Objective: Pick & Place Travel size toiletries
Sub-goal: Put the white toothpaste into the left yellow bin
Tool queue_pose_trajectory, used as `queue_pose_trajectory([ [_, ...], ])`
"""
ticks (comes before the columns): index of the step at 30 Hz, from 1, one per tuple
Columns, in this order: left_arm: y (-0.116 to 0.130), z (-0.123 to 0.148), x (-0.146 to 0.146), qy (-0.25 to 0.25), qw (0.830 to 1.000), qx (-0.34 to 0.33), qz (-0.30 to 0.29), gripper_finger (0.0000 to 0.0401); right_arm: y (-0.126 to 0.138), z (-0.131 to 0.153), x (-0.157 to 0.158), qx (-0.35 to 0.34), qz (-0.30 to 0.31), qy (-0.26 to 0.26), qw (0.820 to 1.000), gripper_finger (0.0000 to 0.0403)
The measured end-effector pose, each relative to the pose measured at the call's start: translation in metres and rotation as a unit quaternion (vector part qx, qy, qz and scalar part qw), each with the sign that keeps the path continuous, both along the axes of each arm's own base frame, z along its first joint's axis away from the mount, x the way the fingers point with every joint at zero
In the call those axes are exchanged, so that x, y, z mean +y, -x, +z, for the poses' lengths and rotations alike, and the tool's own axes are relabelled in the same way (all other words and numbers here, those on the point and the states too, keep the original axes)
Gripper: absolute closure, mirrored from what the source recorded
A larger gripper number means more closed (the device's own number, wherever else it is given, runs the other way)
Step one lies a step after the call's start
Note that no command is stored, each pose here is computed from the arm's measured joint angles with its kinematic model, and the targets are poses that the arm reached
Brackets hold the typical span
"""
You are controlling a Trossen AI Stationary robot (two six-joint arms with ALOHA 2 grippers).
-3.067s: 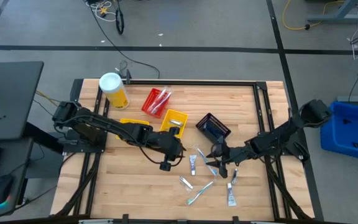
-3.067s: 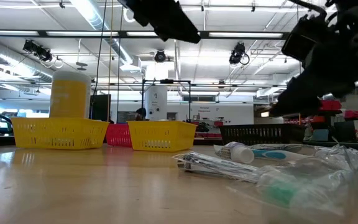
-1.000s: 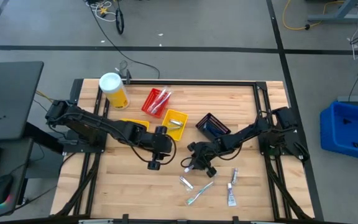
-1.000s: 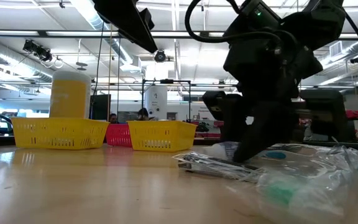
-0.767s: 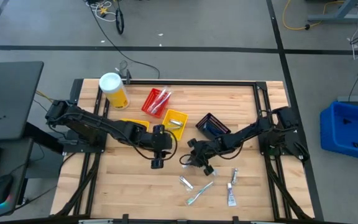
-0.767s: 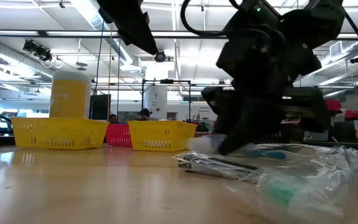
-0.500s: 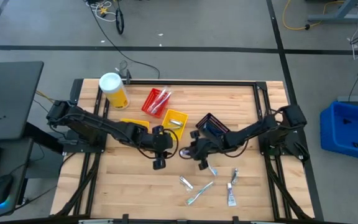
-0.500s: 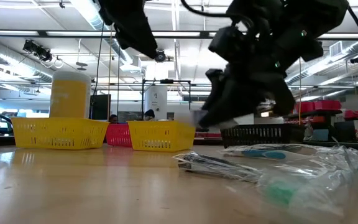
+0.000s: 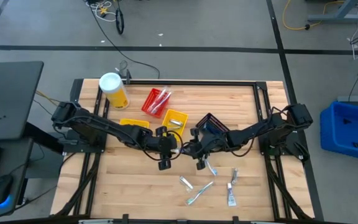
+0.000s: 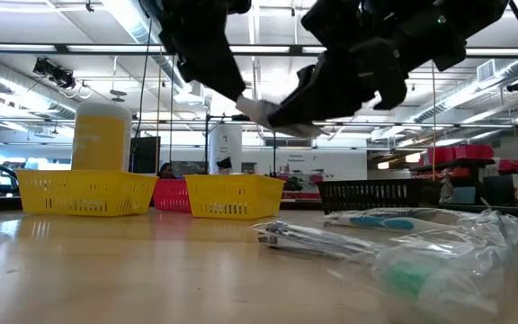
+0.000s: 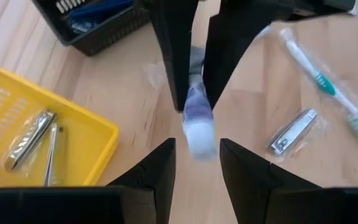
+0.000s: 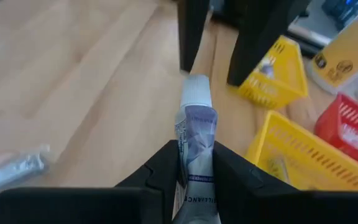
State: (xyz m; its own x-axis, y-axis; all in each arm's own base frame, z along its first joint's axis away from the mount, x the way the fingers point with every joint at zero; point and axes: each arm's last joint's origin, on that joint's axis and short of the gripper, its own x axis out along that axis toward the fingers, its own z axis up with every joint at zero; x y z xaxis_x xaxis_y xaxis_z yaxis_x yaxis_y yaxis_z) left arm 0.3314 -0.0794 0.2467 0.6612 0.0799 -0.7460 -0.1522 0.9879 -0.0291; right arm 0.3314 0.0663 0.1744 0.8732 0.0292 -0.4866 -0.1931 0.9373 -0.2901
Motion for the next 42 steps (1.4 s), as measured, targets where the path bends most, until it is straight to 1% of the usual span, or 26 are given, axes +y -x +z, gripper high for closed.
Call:
queue_pose_trajectory([
  [8,0.000,0.000,0.000,-0.007,1.000,0.000,-0.007,0.0269,-0.004,0.008,0.000,-0.047,-0.001,-0.007,0.999,0.0314],
  [12,0.000,0.000,0.000,-0.008,1.000,0.000,-0.006,0.0277,-0.004,0.008,0.000,-0.048,0.002,0.000,0.999,0.0314],
  [20,0.000,0.000,0.000,-0.009,1.000,0.001,-0.005,0.0321,-0.004,0.008,0.000,-0.045,0.001,-0.002,0.999,0.0314],
  [23,0.000,0.000,0.000,-0.009,1.000,0.001,-0.005,0.0326,-0.004,0.008,-0.001,-0.045,0.001,-0.002,0.999,0.0313],
  [26,0.000,0.000,0.000,-0.008,1.000,0.001,-0.006,0.0322,-0.004,0.008,0.000,-0.045,0.002,-0.001,0.999,0.0306],
  [32,0.000,0.000,0.000,-0.001,1.000,0.000,0.002,0.0324,-0.004,0.007,-0.002,-0.041,-0.004,0.001,0.999,0.0271],
  [36,0.001,-0.001,0.001,-0.005,1.000,0.007,0.007,0.0325,-0.003,0.006,-0.005,-0.035,-0.063,-0.011,0.997,0.0236],
  [38,0.003,-0.002,0.002,-0.014,1.000,0.016,0.014,0.0321,-0.002,0.002,-0.007,-0.020,-0.092,-0.012,0.996,0.0216],
  [42,0.010,-0.007,0.004,-0.021,0.998,0.054,0.036,0.0321,0.002,-0.005,-0.009,0.018,-0.119,-0.024,0.992,0.0179],
])
